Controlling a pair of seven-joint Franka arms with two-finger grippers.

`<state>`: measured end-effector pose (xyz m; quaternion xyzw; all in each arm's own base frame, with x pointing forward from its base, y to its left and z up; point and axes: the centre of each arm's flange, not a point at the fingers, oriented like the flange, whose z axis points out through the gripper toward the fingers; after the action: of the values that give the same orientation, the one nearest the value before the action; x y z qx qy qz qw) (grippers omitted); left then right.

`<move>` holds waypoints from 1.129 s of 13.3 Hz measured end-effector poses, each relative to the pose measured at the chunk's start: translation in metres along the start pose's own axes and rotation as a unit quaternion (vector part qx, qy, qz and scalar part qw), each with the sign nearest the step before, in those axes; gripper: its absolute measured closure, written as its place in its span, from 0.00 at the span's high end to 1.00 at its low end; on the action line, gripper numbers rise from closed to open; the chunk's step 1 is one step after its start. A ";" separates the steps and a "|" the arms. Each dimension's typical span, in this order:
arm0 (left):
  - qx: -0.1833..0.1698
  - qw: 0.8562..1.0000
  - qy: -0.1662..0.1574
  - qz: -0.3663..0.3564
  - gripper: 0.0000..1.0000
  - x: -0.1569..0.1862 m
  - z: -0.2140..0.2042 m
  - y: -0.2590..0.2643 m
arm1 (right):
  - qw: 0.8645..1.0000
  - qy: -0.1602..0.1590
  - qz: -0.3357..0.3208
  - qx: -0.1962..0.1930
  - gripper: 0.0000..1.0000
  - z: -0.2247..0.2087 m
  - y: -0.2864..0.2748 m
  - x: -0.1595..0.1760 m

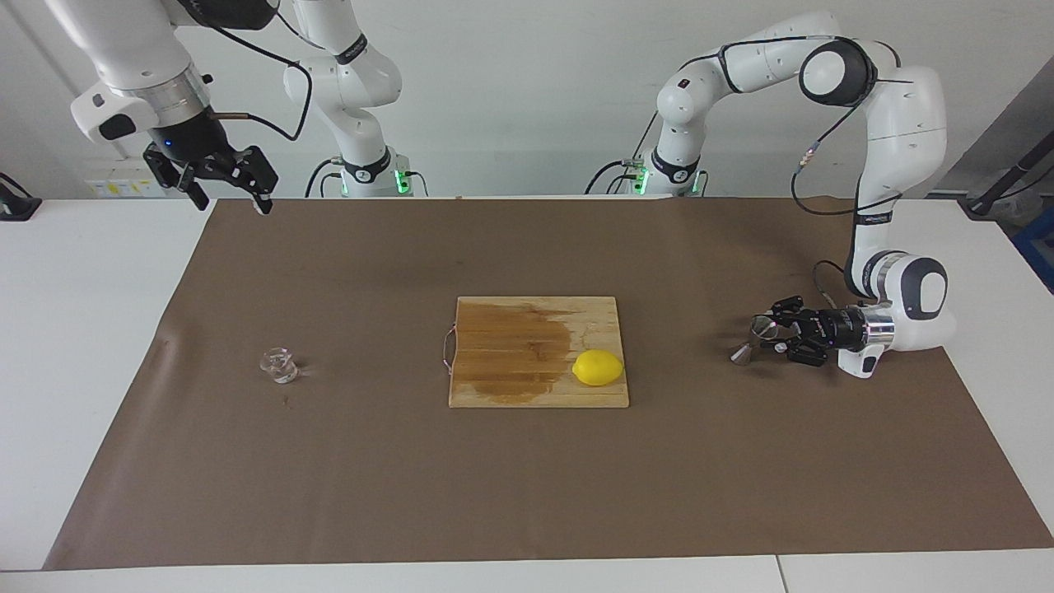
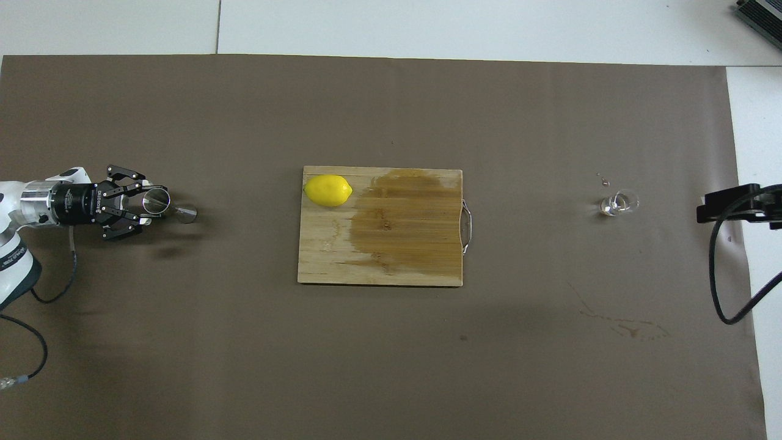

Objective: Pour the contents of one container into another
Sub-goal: 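Close the left gripper around the dark metal cup and lift it, then carry the dark cup over the cutting board and set it down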

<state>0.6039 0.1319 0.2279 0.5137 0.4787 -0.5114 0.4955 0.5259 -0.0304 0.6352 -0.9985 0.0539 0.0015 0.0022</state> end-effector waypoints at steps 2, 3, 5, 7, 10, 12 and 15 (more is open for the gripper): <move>0.001 1.000 -0.001 0.001 0.49 -0.001 0.001 0.001 | 1.000 0.000 0.000 0.000 1.00 0.000 0.000 0.000; 0.002 1.000 -0.002 0.000 0.49 -0.002 0.003 0.001 | 1.000 0.000 0.000 0.000 1.00 0.000 0.000 0.000; 0.006 1.000 -0.007 0.000 0.49 -0.006 0.011 0.004 | 1.000 0.000 0.000 0.000 1.00 0.000 0.000 0.000; 0.007 1.000 -0.018 0.006 0.49 -0.012 0.020 0.009 | 1.000 0.000 0.000 0.000 1.00 0.000 0.000 0.000; 0.005 0.999 -0.035 0.020 0.49 -0.038 0.048 0.023 | 1.000 0.000 0.000 0.000 1.00 0.000 0.000 0.000; 0.006 0.999 -0.042 0.021 0.49 -0.060 0.079 0.026 | 1.000 0.000 0.000 0.000 1.00 0.000 0.000 0.000; 0.002 0.999 -0.039 0.017 0.49 -0.084 0.131 0.020 | 1.000 0.000 0.000 0.000 1.00 0.000 0.000 0.000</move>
<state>0.6154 0.0016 0.3143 0.5024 0.4495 -0.5233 0.5212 0.5257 -0.0304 0.6354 -0.9985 0.0539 0.0013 0.0022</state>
